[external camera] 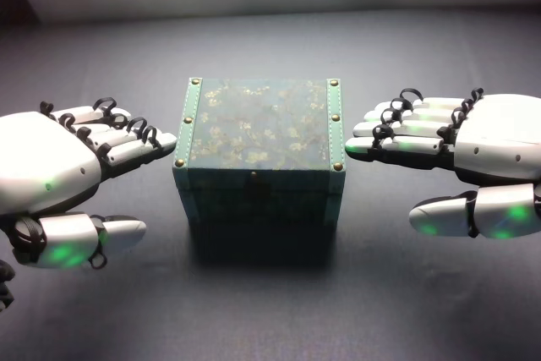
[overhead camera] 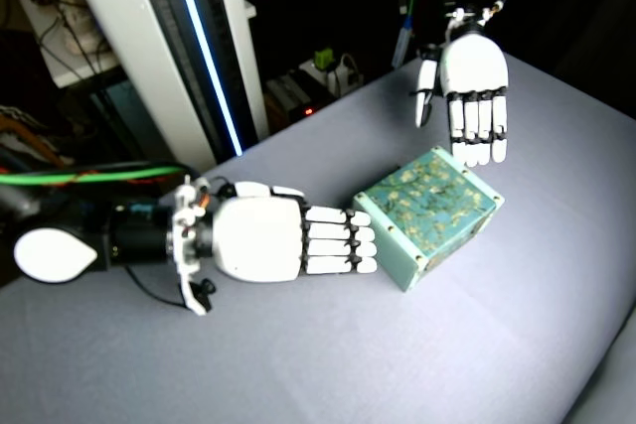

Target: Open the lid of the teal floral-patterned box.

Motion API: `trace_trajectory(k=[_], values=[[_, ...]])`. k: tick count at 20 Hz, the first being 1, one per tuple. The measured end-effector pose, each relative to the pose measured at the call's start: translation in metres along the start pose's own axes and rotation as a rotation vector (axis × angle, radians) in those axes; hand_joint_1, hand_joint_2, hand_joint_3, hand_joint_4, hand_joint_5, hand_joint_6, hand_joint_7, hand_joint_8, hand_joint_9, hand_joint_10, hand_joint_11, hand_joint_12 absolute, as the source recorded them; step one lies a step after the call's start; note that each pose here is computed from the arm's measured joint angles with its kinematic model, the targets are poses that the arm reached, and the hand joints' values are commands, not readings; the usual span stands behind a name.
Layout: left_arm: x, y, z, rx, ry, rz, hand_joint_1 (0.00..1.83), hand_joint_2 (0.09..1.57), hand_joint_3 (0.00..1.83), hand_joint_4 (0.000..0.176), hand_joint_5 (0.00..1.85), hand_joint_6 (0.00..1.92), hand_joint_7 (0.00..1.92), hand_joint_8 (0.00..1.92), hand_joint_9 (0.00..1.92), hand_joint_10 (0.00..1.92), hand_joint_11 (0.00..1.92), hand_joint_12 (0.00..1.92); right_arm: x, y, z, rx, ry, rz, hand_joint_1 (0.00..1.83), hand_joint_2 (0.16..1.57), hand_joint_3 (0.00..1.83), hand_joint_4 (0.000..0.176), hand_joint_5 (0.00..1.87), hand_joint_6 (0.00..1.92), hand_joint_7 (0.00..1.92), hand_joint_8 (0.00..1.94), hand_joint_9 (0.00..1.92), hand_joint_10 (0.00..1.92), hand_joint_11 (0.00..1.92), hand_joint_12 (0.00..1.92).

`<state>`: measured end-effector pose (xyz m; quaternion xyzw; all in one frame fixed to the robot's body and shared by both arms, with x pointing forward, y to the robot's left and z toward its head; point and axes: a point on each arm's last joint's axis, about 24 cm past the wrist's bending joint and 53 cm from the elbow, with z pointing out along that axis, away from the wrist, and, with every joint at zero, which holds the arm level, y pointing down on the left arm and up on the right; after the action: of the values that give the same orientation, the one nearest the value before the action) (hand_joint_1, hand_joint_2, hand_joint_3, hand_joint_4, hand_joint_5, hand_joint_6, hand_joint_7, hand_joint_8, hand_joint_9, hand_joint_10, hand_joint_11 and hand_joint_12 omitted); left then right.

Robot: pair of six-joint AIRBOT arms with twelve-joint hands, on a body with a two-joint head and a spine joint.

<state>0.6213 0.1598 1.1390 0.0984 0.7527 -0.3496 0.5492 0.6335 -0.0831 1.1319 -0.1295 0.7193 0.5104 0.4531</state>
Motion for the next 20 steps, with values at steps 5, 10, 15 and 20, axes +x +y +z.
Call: trace_trajectory(k=[5,10,15,20], values=[[-0.003,-0.0016,-0.0004,0.007,-0.011,0.001,0.03,1.42,0.0,0.0,0.14,0.0,0.29,0.0,0.35,0.0,0.03,0.64,-0.0001,0.0002,0.0,-0.001,-0.001,0.0,0.0,1.41,0.0,0.0,0.0,0.0,0.0,0.0,0.0,0.0,0.01,0.05],[-0.0046,-0.0037,0.0002,0.015,-0.015,0.002,0.16,1.41,0.0,0.0,0.06,0.0,0.3,0.0,0.42,0.02,0.11,0.69,-0.0009,0.0031,0.0003,-0.013,-0.005,0.002,0.0,1.41,0.0,0.0,0.0,0.0,0.0,0.0,0.0,0.0,0.01,0.05],[-0.0091,-0.0058,0.0034,0.019,-0.031,-0.009,0.15,1.42,0.0,0.0,0.05,0.0,0.54,0.02,0.78,0.08,0.45,1.09,-0.0061,0.0055,0.0012,-0.026,-0.029,0.02,0.0,1.42,0.0,0.0,0.0,0.0,0.0,0.0,0.0,0.0,0.01,0.06],[-0.0103,-0.0067,0.0038,0.022,-0.034,-0.01,0.19,1.41,0.0,0.0,0.06,0.0,0.23,0.0,0.63,0.03,0.36,1.08,-0.0085,0.0059,0.001,-0.028,-0.038,0.028,0.0,1.41,0.0,0.0,0.0,0.0,0.0,0.0,0.0,0.0,0.06,0.03]])
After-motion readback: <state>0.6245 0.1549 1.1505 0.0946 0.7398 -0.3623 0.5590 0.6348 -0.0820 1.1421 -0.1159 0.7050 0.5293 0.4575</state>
